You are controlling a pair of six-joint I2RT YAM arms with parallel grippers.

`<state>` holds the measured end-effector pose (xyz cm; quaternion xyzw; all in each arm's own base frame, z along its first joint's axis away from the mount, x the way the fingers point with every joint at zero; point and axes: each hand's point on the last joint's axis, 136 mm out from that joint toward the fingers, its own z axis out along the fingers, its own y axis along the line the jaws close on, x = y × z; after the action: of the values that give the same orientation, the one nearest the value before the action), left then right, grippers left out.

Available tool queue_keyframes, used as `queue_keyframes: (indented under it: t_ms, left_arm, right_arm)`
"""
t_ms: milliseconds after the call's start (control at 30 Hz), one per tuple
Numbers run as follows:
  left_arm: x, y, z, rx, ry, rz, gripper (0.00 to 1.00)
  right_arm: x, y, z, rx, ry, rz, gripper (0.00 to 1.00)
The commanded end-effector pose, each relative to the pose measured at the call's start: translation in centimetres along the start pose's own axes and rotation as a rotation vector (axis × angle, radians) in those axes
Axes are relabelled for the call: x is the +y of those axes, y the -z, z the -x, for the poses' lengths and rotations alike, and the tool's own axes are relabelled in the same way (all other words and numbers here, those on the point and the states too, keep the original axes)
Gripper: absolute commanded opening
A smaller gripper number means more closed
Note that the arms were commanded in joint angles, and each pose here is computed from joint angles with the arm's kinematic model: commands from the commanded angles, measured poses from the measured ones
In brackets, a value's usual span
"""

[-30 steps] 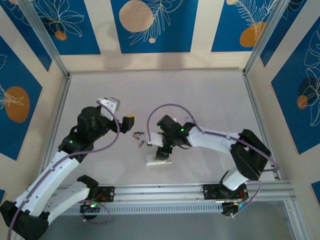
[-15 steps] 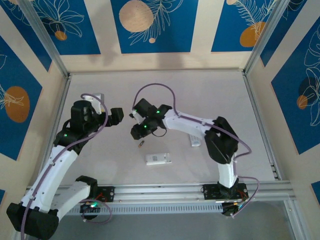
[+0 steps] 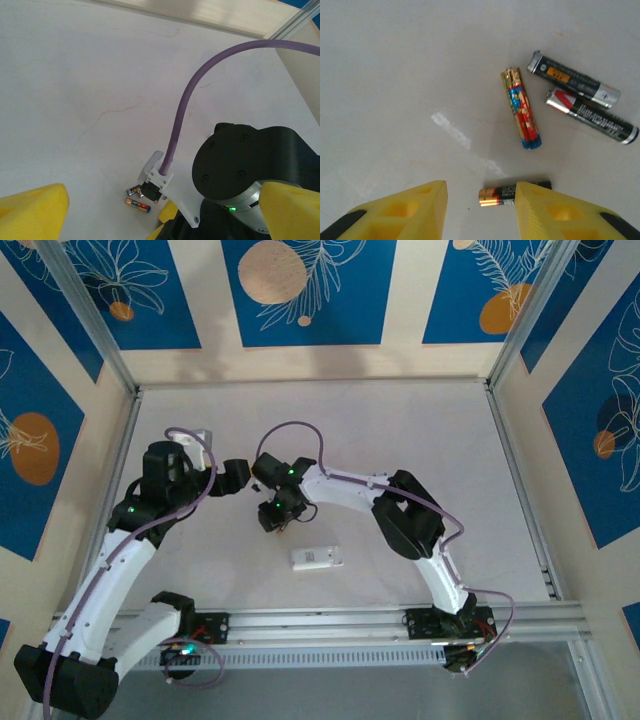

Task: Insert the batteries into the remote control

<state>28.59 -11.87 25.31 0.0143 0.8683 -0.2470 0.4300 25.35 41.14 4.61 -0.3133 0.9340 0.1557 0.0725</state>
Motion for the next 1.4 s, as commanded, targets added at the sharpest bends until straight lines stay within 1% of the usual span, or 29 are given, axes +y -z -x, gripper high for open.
queue_keyframes:
  t_ms: [0, 67, 300, 567, 867, 1000, 1067, 1200, 1300, 1367]
  left_arm:
    - [0.0, 0.3, -0.3, 0.011, 0.005, -0.011, 0.98]
    - [0.0, 0.3, -0.3, 0.009, -0.001, -0.012, 0.98]
    - [0.0, 0.3, -0.2, 0.000, -0.005, -0.012, 1.00]
    - [0.1, 0.0, -0.5, 0.011, -0.003, -0.011, 1.00]
    - [0.3, -0.1, -0.6, 0.012, -0.009, -0.005, 1.00]
    - [0.5, 0.0, -0.6, 0.011, -0.008, 0.008, 1.00]
    - [0.6, 0.1, -0.6, 0.010, -0.007, 0.015, 1.00]
    - [0.7, 0.2, -0.6, 0.008, -0.005, 0.021, 1.00]
    - [0.3, 0.3, -0.3, 0.000, -0.008, 0.006, 1.00]
    - [-0.5, 0.3, 0.0, -0.006, -0.019, -0.036, 1.00]
  right_arm:
    - [-0.7, -0.6, 0.7, -0.005, 0.014, -0.042, 0.42]
    - [-0.9, -0.8, 1.0, -0.011, 0.022, -0.057, 0.42]
    - [-0.9, -1.9, 1.6, -0.004, 0.027, -0.036, 0.42]
    - [-0.9, -2.8, 1.7, 0.004, 0.038, -0.035, 0.38]
    - [-0.8, -3.5, 2.0, 0.007, 0.073, -0.042, 0.31]
    - [-0.3, -3.5, 2.1, 0.008, 0.099, -0.033, 0.22]
    - [0.1, -3.1, 2.2, 0.002, 0.109, -0.020, 0.18]
    - [0.5, -0.8, 2.8, -0.044, 0.120, -0.005, 0.16]
    - [0.7, 2.5, 3.4, -0.117, 0.093, 0.018, 0.16]
    - [0.2, 4.9, 3.1, -0.165, 0.042, 0.024, 0.16]
